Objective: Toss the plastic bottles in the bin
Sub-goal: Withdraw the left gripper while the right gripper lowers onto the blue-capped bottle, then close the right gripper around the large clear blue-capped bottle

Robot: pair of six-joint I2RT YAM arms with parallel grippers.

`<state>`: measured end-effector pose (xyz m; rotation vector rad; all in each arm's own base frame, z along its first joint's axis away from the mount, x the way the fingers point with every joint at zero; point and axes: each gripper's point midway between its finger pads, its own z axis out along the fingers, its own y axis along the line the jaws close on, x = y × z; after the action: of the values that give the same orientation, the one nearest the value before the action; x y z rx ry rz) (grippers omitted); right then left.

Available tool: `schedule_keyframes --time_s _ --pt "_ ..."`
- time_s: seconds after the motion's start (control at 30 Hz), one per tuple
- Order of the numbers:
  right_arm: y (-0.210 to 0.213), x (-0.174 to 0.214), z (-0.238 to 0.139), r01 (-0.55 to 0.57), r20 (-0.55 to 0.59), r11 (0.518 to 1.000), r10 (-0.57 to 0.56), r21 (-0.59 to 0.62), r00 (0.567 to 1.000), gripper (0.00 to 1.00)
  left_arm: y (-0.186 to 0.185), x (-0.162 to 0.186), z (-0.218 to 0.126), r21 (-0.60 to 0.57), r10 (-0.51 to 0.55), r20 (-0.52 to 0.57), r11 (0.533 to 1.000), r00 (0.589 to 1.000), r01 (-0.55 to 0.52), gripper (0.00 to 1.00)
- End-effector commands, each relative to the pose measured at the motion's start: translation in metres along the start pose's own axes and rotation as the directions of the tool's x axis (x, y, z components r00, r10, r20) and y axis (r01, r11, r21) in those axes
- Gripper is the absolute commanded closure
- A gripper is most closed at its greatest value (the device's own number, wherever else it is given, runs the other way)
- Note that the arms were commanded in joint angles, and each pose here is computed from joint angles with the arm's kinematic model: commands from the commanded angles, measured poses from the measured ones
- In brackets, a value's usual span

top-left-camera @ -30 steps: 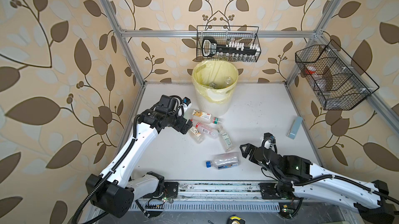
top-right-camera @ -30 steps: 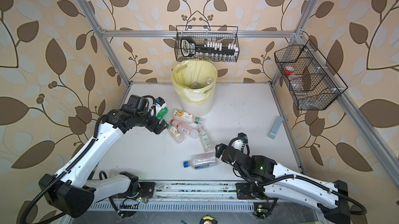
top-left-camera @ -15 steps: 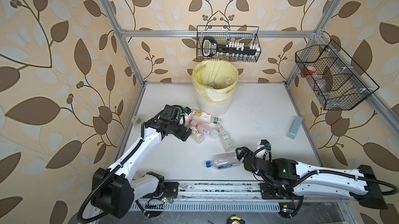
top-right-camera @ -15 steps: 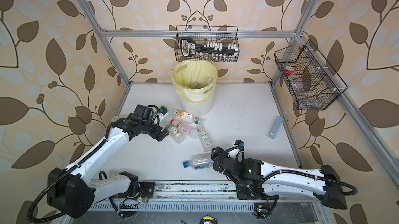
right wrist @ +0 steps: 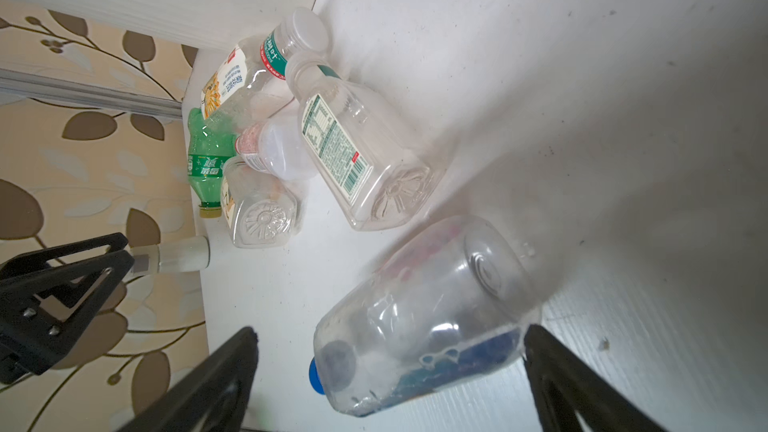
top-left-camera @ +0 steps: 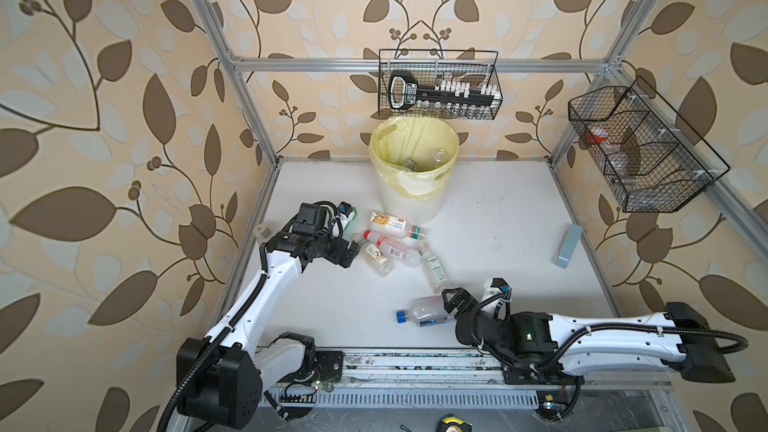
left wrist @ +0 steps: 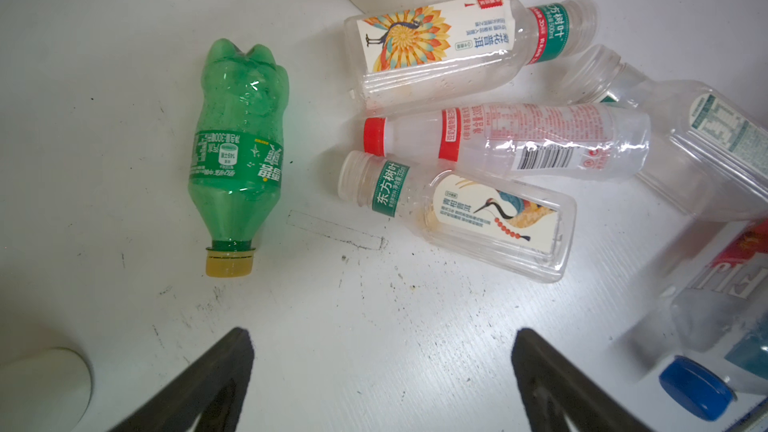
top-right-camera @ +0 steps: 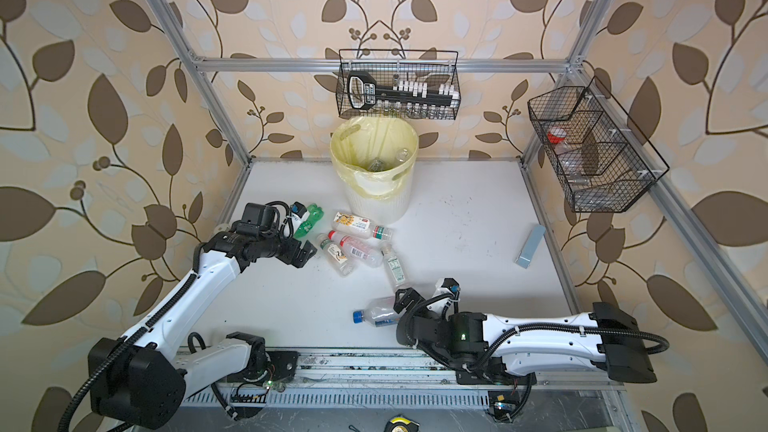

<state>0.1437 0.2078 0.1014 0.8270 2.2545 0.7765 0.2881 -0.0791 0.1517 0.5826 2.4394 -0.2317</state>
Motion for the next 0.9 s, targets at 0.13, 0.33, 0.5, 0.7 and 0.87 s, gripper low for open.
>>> schedule_keyframes --time_s 0.13,0.33,0.5,0.7,0.87 --pt "-0.013 0.009 -0.01 -0.171 0.031 0.984 0.169 0.049 0.985 0.0 -0.002 0.0 -0.007 0.045 -0.031 0.041 0.999 0.999 0.029 0.01" --pt "-0.012 0.024 -0.005 -0.181 0.036 0.977 0.178 0.114 0.983 0.0 0.0 0.0 -0.01 0.047 -0.042 0.042 0.998 0.998 0.04 0.01" --pt "-0.013 0.026 -0.002 -0.223 0.043 0.967 0.219 0.121 0.975 0.0 0.001 0.002 -0.01 0.06 -0.05 0.037 0.997 0.998 0.048 0.01" --pt "-0.016 0.037 0.007 -0.228 0.015 0.955 0.229 0.189 0.973 0.0 0.0 0.002 -0.01 0.071 -0.054 0.034 0.996 0.998 0.051 0.01" --pt "-0.025 0.048 0.02 -0.281 -0.019 0.928 0.294 0.246 0.955 0.0 0.0 0.004 -0.009 0.075 -0.057 0.026 0.996 0.998 0.055 0.01"
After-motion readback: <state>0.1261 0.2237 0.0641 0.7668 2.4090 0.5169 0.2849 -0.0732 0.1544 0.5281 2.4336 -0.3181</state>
